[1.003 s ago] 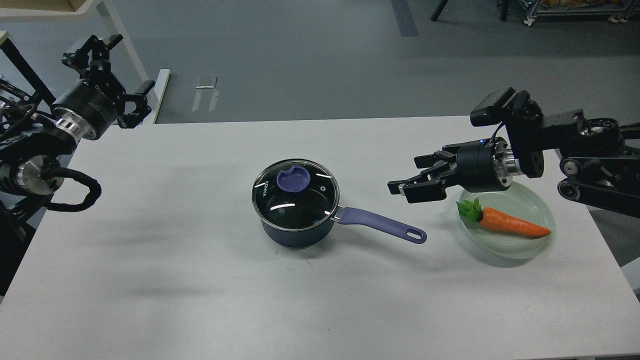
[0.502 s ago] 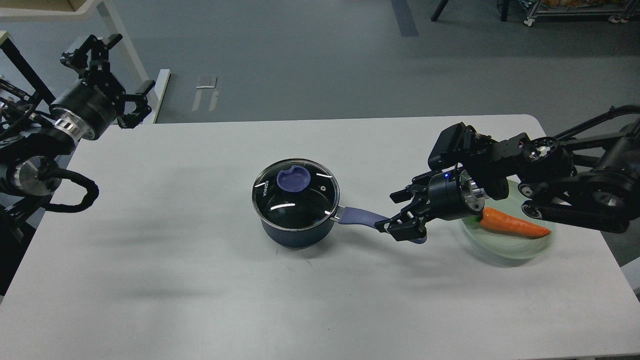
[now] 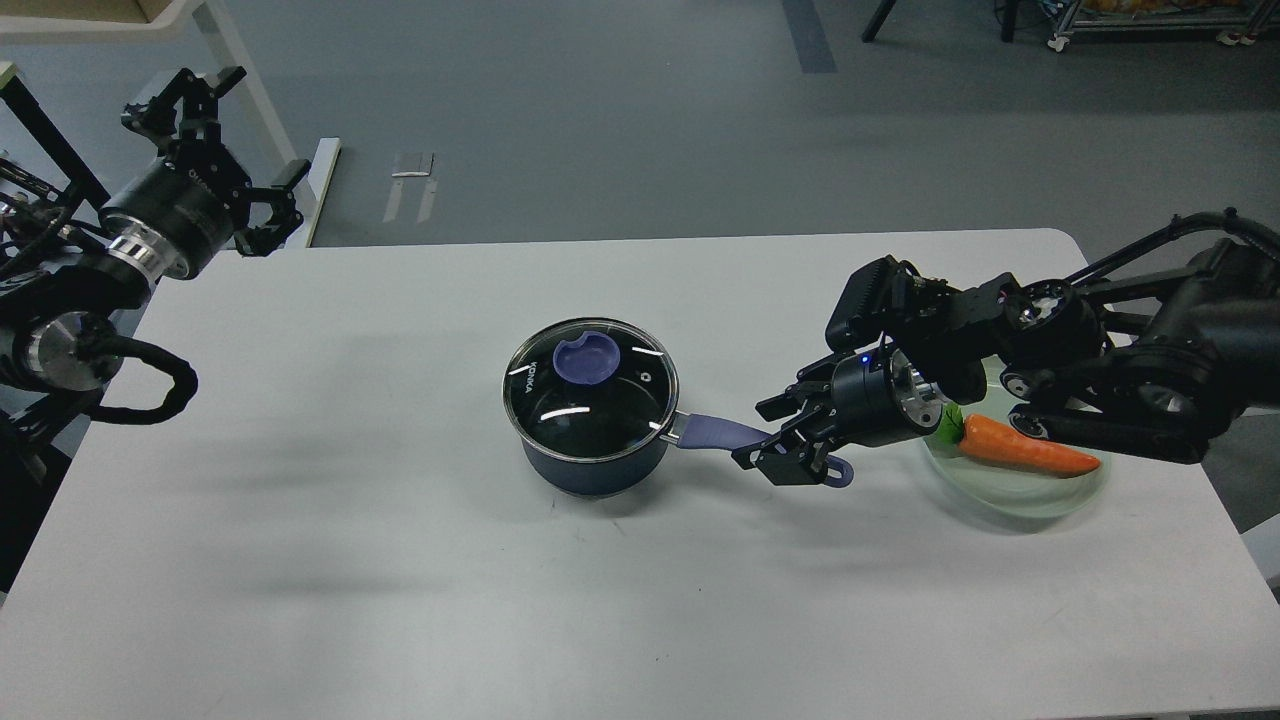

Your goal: Open pot lid

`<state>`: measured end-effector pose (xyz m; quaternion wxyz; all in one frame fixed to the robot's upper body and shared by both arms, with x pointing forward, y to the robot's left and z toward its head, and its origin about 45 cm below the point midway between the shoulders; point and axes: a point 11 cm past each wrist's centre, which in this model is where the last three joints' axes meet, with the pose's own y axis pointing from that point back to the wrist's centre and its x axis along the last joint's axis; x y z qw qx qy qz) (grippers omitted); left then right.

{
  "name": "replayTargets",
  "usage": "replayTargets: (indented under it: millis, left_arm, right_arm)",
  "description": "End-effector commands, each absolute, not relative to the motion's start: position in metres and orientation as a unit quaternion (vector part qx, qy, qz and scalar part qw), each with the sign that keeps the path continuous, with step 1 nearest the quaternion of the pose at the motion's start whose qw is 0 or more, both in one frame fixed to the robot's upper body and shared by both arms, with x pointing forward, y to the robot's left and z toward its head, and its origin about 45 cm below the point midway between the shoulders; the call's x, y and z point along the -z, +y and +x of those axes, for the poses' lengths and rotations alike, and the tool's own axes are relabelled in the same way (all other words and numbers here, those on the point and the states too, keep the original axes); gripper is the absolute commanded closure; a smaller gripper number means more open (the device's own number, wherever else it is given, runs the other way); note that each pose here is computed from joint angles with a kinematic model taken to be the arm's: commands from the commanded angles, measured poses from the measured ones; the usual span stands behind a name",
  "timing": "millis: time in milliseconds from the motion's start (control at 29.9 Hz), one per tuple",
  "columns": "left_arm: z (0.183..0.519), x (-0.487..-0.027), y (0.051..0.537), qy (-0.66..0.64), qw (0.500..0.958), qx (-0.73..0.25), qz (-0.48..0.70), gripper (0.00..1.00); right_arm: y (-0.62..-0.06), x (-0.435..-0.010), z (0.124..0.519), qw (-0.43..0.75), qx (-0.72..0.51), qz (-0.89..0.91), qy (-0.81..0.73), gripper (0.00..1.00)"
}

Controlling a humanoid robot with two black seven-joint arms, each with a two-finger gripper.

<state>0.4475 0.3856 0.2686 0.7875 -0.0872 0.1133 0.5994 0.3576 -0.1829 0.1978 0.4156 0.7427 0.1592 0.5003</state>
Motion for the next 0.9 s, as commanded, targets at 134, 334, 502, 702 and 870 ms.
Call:
replayTargets:
  millis: [134, 334, 502, 702, 870]
  left_arm:
    - [0.446, -0.272, 0.396, 0.107, 0.784, -0.606, -0.084, 0.01]
    - [0.445, -0.271, 0.395, 0.108, 0.784, -0.606, -0.081, 0.01]
    - [0.446, -0.27, 0.392, 0.108, 0.786, -0.603, -0.076, 0.01]
    - [0.446, -0.271, 0.372, 0.068, 0.818, -0.57, -0.028, 0.01]
    - [0.439, -0.271, 0.335, 0.003, 0.864, -0.502, 0.043, 0.01]
  right_arm:
    - [-0.183, -0.19, 0.352, 0.412, -0.493, 0.748, 0.166, 0.45]
    - [-0.179, -0.194, 0.354, 0.412, -0.498, 0.744, 0.167, 0.64]
    - [-0.181, -0.192, 0.354, 0.413, -0.496, 0.745, 0.168, 0.76]
    - [-0.181, -0.194, 0.354, 0.415, -0.496, 0.744, 0.168, 0.82]
    - [-0.18, -0.194, 0.354, 0.415, -0.496, 0.744, 0.168, 0.85]
